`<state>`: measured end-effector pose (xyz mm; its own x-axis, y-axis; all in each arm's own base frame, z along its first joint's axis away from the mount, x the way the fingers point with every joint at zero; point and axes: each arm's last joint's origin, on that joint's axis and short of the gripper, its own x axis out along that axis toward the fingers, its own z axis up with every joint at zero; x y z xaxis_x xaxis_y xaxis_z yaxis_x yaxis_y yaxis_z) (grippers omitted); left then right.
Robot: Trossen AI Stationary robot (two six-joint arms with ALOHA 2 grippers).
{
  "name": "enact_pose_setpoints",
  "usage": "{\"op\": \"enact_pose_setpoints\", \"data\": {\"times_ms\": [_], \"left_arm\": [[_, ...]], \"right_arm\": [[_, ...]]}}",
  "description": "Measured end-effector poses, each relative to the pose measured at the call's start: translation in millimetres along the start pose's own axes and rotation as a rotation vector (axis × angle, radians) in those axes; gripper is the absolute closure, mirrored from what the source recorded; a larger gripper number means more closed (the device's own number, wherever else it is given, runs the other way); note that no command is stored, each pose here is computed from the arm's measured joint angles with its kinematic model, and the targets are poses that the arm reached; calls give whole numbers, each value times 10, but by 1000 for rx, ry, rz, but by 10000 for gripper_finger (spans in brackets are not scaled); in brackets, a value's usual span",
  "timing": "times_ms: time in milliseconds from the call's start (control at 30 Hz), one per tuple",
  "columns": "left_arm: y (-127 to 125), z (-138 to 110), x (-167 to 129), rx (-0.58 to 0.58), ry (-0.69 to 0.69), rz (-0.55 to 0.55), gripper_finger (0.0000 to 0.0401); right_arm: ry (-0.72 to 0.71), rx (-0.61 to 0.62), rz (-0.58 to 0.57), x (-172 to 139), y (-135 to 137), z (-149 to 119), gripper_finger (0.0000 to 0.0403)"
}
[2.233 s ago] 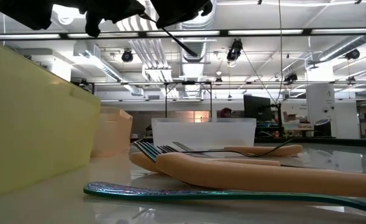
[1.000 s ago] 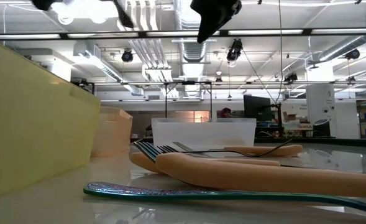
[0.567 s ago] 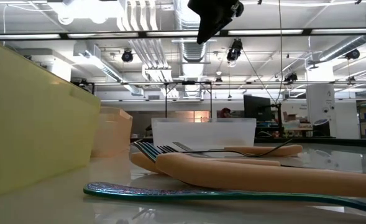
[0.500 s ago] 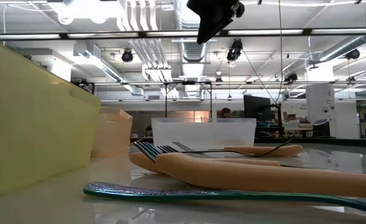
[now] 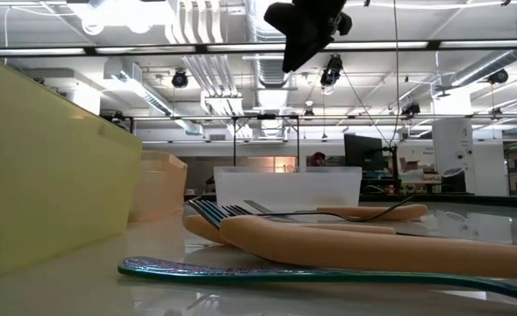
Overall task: Sort silverware by color (type)
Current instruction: Put the black fork into the yellow bin
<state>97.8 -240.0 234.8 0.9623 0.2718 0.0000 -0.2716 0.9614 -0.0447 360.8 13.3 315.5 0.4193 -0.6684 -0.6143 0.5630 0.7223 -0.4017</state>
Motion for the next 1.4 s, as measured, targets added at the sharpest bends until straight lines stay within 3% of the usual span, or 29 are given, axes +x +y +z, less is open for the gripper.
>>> {"op": "enact_pose_setpoints", "data": {"times_ms": [567, 800, 1067, 1400], "left_arm": [[-157, -437, 104, 60, -1, 37, 401], [-155, -542, 282, 76, -1, 101, 401], [-113, -584, 498, 90, 0, 178, 401], [-153, -584, 344, 48, -2, 119, 391]], "right_arm": [[25, 25, -10, 87, 50, -116, 304], [16, 35, -7, 128, 82, -145, 304], [5, 46, -3, 156, 106, -160, 304], [5, 45, -3, 156, 106, -160, 304]]}}
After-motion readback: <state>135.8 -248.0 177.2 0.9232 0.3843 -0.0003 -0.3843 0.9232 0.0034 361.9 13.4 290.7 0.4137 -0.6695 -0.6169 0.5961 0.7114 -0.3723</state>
